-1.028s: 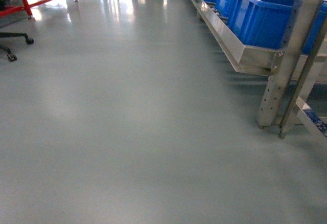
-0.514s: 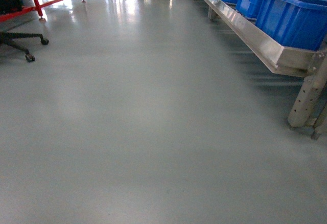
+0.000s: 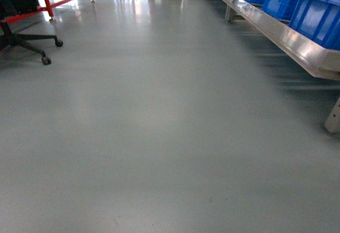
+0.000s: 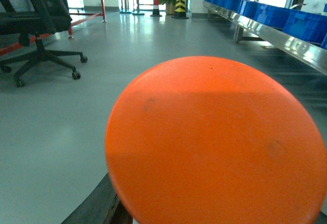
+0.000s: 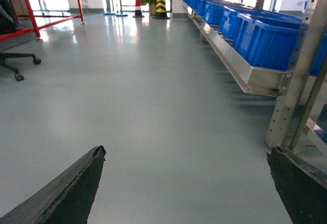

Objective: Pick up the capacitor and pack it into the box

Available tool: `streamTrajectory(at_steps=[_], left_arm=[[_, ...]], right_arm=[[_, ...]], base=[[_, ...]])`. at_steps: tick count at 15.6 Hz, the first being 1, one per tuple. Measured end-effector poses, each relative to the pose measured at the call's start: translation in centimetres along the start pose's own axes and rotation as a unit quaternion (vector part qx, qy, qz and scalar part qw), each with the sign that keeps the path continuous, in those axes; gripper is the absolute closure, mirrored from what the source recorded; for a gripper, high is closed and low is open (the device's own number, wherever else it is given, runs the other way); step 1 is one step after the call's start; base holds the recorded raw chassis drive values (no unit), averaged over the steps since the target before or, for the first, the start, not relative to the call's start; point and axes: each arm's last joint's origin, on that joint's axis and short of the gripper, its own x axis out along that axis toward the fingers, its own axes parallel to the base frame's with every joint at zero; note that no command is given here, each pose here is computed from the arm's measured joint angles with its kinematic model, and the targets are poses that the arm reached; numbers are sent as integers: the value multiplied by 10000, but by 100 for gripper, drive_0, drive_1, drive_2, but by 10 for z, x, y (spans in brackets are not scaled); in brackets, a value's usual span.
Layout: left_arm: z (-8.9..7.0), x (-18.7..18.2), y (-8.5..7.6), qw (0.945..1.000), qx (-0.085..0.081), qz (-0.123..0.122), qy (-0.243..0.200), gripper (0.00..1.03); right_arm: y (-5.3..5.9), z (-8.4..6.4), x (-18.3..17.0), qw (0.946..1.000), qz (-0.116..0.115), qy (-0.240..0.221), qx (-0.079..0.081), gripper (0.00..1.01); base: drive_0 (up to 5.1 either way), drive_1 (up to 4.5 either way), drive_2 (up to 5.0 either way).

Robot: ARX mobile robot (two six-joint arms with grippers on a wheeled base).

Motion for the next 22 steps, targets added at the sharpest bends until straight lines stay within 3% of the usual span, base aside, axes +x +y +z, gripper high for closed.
streamTrajectory(at_steps=[22], left_arm=[[0,0,0,10000,0,0,2,59]], right_arm=[[0,0,0,10000,2,15,0,3]], base=[[-495,241,241]])
